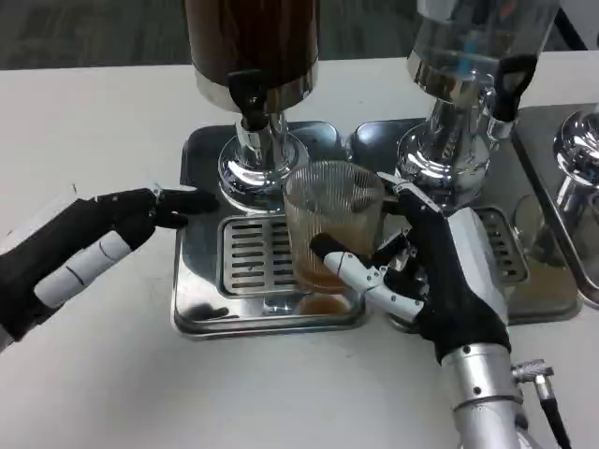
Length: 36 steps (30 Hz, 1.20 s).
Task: Grasp the cup under the faucet to collect the drink, then remove the cup.
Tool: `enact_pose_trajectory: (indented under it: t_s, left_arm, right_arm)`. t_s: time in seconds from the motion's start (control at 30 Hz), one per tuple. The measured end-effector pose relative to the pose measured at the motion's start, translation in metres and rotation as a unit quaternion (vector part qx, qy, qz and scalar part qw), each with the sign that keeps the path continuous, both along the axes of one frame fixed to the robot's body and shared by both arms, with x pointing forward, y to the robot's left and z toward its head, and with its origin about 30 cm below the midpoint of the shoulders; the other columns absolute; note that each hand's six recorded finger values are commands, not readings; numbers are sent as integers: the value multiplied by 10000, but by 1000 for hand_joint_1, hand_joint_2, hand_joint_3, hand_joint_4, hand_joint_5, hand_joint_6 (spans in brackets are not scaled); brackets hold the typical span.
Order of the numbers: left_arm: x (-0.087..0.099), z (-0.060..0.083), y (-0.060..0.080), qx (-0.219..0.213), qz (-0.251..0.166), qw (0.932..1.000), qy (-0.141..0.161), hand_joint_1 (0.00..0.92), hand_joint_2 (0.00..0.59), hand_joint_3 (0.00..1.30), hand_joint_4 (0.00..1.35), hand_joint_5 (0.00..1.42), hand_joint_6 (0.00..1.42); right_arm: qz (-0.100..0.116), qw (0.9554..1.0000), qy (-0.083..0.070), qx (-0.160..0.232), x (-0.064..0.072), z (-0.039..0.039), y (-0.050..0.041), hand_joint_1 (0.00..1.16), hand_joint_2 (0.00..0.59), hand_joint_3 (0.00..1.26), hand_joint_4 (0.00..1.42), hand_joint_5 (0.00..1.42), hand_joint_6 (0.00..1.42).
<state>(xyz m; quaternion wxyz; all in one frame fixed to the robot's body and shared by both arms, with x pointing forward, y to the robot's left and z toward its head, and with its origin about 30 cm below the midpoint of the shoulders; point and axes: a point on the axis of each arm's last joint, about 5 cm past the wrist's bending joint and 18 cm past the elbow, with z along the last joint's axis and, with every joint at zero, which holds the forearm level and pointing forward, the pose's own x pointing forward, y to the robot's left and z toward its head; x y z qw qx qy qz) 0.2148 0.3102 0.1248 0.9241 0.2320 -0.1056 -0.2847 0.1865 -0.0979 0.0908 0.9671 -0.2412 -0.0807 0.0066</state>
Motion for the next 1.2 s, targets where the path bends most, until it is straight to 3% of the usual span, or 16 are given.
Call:
enact_pose_trajectory:
  t_s: [0.33,0.57,1.2]
  left_arm:
    - [-13,58,-30,45,-171,9997,-170,0,122,357,208,182,223]
    - [-42,74,-44,46,-234,9995,-224,0,124,357,208,182,223]
    - [-120,133,-72,-27,-460,9984,-335,0,129,349,195,182,223]
  right_arm:
    - [-71,9999,-56,121,-45,9,-24,674,258,480,697,928,1280]
    - [-119,9993,-228,257,-112,72,-46,678,258,488,705,946,1282]
    - [-212,9979,-411,446,-327,157,-81,693,241,502,717,967,1298]
